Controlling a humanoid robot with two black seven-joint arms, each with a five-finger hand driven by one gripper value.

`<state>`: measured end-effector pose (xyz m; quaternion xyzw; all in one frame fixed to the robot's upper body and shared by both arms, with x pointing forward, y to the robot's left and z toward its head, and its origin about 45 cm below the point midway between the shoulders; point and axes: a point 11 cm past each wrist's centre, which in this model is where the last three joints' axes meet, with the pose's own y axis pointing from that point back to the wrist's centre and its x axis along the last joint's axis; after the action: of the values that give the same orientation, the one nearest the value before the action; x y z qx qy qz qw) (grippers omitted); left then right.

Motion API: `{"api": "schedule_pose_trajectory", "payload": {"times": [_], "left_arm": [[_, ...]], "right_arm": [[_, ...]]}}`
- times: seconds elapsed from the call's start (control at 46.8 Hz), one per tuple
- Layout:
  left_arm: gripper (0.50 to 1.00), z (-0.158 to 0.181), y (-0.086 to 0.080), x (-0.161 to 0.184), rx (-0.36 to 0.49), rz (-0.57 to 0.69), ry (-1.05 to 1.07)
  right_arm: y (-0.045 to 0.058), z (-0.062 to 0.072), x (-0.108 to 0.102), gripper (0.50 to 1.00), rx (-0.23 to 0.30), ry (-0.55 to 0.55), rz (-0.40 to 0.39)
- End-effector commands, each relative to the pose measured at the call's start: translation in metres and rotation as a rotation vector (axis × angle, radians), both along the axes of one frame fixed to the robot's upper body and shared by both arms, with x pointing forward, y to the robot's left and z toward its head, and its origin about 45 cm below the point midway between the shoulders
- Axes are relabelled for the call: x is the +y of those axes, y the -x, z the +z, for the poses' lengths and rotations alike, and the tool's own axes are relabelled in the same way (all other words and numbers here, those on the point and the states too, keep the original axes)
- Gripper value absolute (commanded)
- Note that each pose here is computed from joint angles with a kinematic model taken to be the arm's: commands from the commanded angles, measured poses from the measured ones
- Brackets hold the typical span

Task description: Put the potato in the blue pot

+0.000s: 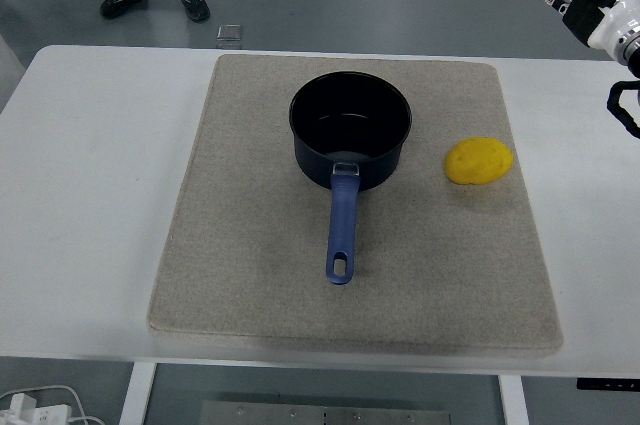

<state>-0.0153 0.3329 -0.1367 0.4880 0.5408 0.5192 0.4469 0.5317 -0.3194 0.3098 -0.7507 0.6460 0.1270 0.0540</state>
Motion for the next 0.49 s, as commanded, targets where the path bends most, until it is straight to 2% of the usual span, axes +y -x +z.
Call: {"api": "schedule_pose_trajectory", "payload": {"times": [0.0, 0.107, 0.235, 0.47], "left_arm": [[1.000, 0.000, 0.000, 0.000, -0.001, 0.000, 0.001], [1.000, 0.000, 0.000, 0.000, 0.001, 0.000, 0.001], [1.000, 0.000, 0.000, 0.000, -0.001, 0.000, 0.001], [1.000, 0.000, 0.000, 0.000, -0.001, 0.000, 0.001]], "right_arm": [[0.000, -0.002, 0.000, 0.928, 0.004, 0.003, 0.001], [0.001, -0.006, 0.003, 0.928, 0.006, 0.003, 0.005], [0.005, -0.019, 0.002, 0.928, 0.020, 0.001, 0.001], [0.006, -0.023, 0.002, 0.928, 0.027, 0.005, 0.002]]}}
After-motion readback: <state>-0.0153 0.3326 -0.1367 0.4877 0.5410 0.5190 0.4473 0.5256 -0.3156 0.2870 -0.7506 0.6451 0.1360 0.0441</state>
